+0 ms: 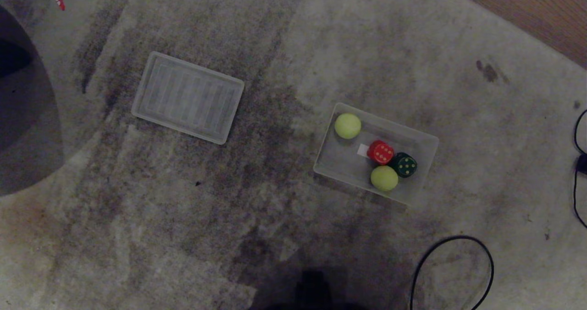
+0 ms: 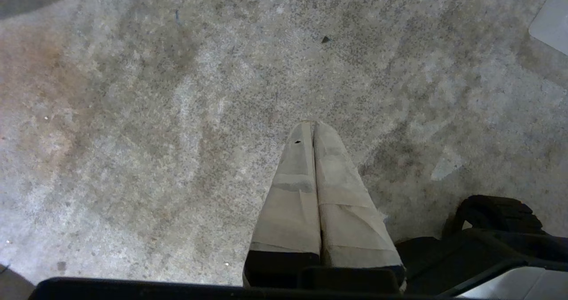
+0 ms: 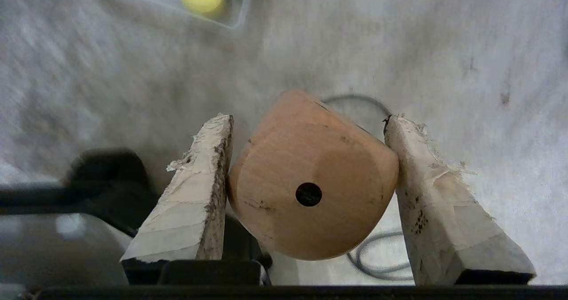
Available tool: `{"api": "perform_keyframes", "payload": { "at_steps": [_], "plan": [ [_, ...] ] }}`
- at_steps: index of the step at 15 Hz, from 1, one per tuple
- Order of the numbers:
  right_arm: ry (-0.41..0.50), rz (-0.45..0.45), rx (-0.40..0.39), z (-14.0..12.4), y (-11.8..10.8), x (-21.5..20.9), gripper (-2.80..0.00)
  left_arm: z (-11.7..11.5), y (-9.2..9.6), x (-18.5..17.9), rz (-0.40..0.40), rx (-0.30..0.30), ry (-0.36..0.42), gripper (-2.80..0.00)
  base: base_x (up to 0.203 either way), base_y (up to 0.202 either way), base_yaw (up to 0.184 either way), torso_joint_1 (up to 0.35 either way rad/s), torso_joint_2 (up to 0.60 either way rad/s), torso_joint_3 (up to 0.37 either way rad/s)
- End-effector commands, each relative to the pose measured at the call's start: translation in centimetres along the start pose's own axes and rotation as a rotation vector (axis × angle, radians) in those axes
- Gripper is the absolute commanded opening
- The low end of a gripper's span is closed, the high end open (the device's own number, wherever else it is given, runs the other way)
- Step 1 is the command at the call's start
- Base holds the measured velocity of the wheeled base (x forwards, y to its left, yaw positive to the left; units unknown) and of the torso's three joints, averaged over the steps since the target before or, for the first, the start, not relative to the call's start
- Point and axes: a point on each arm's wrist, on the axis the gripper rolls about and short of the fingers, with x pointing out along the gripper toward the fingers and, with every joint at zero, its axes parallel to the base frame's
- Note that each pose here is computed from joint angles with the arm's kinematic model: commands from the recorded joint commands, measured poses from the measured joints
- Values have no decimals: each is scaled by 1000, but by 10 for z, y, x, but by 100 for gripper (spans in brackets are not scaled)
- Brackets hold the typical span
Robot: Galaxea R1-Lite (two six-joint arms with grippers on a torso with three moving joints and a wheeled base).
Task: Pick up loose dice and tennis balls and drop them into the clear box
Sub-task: Put the toys in the box
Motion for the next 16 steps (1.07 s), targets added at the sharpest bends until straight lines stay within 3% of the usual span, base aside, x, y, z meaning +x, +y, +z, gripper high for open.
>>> {"api": "perform_keyframes", "payload": {
  "at_steps": [1,4,6,9,11,13,16],
  "plan": [
    [30,15,17,26,1,2,-280,0,0,0,1,-2,3,-280,0,0,0,0,0,0],
    [281,18,99,59,3,43,-280,0,0,0,1,-2,3,-280,0,0,0,0,0,0],
    [392,33,155,73,4,82,-280,0,0,0,1,-2,3,-280,0,0,0,0,0,0],
    [504,67,232,73,11,148,-280,0,0,0,1,-2,1,-280,0,0,0,0,0,0],
    [504,95,269,66,17,194,-280,0,0,0,1,-2,3,-280,0,0,0,0,0,0],
    [450,155,296,62,26,232,-280,0,0,0,1,-2,2,-280,0,0,0,0,0,0],
    [254,277,399,73,36,287,-280,0,0,0,1,-2,2,-280,0,0,0,0,0,0]
  ]
}}
